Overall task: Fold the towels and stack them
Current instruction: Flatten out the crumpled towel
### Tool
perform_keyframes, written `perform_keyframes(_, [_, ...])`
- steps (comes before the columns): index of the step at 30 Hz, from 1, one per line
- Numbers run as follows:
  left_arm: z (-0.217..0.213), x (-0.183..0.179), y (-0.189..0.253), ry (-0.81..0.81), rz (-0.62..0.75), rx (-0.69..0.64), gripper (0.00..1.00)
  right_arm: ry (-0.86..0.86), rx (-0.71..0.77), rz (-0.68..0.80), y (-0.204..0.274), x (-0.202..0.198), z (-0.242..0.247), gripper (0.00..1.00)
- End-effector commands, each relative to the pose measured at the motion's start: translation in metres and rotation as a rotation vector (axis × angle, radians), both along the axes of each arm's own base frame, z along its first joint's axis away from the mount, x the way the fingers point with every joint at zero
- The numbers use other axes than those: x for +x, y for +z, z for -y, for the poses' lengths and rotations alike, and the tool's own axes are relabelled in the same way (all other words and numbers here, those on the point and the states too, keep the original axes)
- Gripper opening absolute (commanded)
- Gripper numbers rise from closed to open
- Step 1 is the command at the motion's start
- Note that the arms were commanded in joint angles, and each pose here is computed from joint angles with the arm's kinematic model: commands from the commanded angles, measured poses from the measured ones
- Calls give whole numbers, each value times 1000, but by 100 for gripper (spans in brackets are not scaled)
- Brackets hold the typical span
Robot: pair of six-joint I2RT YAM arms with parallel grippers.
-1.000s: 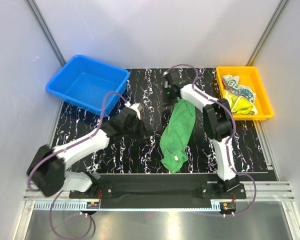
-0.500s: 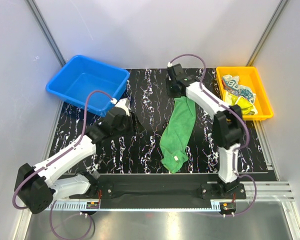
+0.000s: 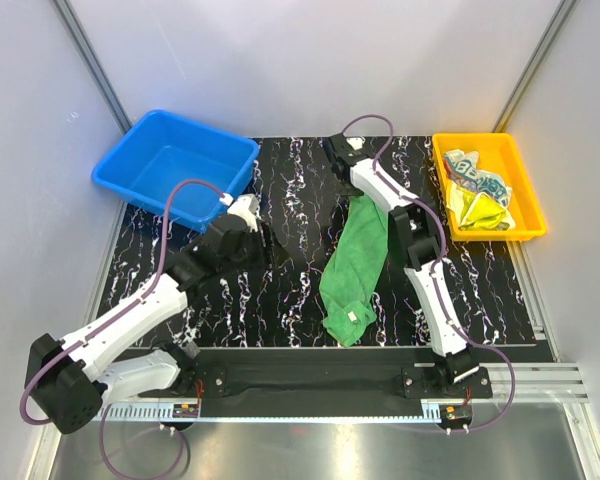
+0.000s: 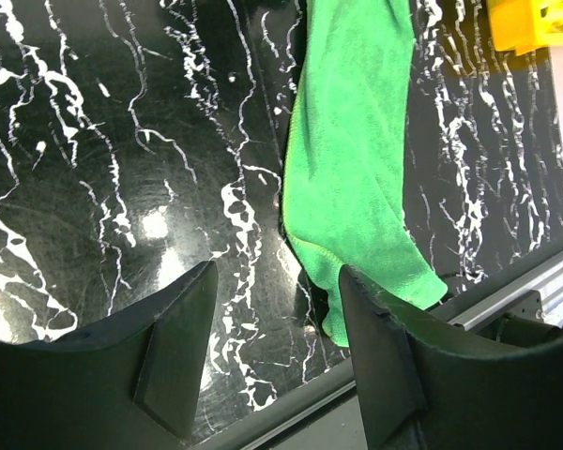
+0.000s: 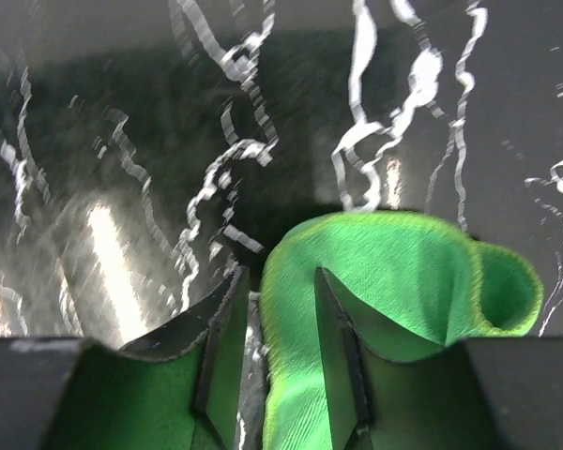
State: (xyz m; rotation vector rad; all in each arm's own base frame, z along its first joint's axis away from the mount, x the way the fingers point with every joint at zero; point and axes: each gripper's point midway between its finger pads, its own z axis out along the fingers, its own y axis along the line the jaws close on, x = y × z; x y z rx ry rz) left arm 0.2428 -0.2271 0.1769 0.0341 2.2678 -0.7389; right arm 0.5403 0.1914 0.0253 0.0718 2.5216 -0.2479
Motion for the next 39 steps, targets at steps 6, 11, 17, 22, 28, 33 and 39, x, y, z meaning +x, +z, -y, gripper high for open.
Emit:
perform_keyframes(6, [12, 9, 14, -37, 57, -39, 60, -114, 67, 99, 11, 22, 11, 42])
perform_keyframes(11, [13, 10, 11, -35, 51, -42, 60, -126, 69, 72, -2, 20, 18, 39])
perform_keyframes(17, [8, 9, 12, -17, 50, -35, 62, 4, 161, 39, -4, 20, -5, 6])
perform_keyframes(22, [-5, 12, 7, -1, -24, -79, 63, 209, 280, 45, 31, -20, -61, 0])
perform_keyframes(28, [-35, 26, 25, 72, 17, -53, 65, 395, 473, 50, 116, -107, -103, 0])
perform_keyframes(33, [-40, 42, 43, 67, 57, -23, 66, 305, 446, 160, 155, -142, -54, 0])
perform_keyframes(39, [-18, 77, 47, 39, 89, -55, 67, 183, 373, 109, 115, -157, 18, 0])
